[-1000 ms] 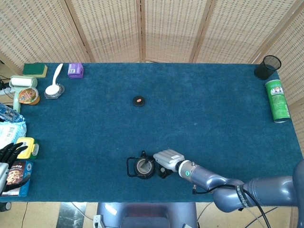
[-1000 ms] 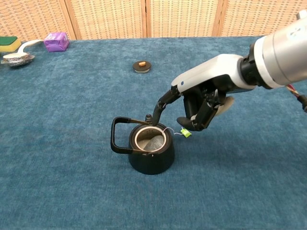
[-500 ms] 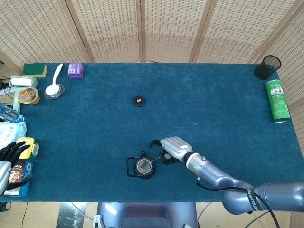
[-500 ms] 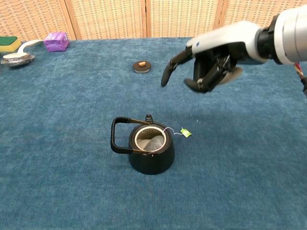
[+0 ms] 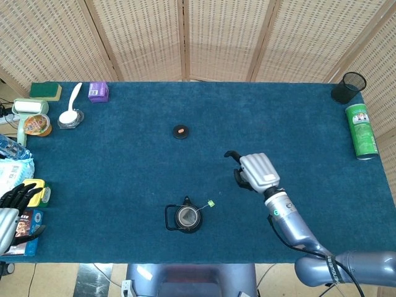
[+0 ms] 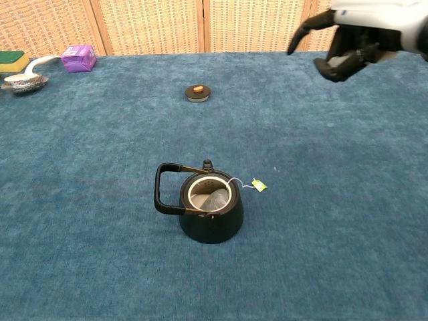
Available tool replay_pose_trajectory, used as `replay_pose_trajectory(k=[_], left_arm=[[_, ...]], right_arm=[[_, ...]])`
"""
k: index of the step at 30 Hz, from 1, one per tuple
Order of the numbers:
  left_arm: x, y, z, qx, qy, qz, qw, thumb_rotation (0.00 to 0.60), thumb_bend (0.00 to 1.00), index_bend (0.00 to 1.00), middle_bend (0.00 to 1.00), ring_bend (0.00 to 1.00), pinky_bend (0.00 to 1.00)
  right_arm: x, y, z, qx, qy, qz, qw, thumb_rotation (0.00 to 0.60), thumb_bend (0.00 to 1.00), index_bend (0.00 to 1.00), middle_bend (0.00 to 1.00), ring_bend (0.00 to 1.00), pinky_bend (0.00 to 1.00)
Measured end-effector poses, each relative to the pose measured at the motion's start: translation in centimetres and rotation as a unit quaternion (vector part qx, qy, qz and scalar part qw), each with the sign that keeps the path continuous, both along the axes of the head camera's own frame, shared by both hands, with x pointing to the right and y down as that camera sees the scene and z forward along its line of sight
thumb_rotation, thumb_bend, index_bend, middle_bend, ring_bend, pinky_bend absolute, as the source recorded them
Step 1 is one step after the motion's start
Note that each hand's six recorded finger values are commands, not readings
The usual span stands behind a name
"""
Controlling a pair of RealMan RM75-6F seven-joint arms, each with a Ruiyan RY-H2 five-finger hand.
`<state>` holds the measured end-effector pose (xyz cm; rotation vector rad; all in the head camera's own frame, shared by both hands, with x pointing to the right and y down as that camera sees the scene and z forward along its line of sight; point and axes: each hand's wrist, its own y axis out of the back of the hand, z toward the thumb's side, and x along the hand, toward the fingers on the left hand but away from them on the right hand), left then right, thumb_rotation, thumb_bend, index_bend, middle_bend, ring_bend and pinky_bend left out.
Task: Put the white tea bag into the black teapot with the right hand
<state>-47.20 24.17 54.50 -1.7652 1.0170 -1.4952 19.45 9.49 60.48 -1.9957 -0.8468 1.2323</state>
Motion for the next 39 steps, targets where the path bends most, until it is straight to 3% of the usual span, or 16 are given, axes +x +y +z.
replay_pose_trajectory(k=[2, 9, 18, 26, 39], left_arm=[[0.0, 0.0, 0.1, -0.001, 0.000, -0.002, 1.0000, 0.600, 0.26, 0.13, 0.10, 0.00, 0.09], [-0.4, 0.0, 0.8, -0.004, -0.002, -0.012, 0.9999, 0.600, 0.26, 0.12, 0.10, 0.00, 0.09], [-0.9, 0.0, 1.2, 0.001, -0.008, -0.021, 0.9997, 0.600, 0.25, 0.08, 0.10, 0.00, 0.09], [-1.1, -0.1, 1.0, 0.018, -0.010, -0.032, 0.9993, 0.600, 0.24, 0.03, 0.10, 0.00, 0.09], [-0.7, 0.7, 0.7, 0.015, -0.012, -0.039, 0.9991, 0.600, 0.24, 0.00, 0.10, 0.00, 0.09]], right_arm=[[1.2, 0.1, 0.2, 0.013, 0.016, 0.011, 0.9997, 0.600, 0.65, 0.25, 0.84, 0.94, 0.96], [4.8, 0.7, 0.8, 0.037, 0.063, 0.037, 0.9966, 0.600, 0.58, 0.22, 0.59, 0.66, 0.66], [8.6, 1.9, 0.8, 0.039, 0.067, 0.078, 0.9939, 0.600, 0.54, 0.16, 0.37, 0.41, 0.45], [12.6, 3.2, -0.2, 0.060, 0.071, 0.120, 0.9884, 0.600, 0.53, 0.15, 0.35, 0.38, 0.39], [19.0, 7.8, -1.6, 0.076, 0.103, 0.188, 0.9737, 0.600, 0.53, 0.15, 0.34, 0.36, 0.38]])
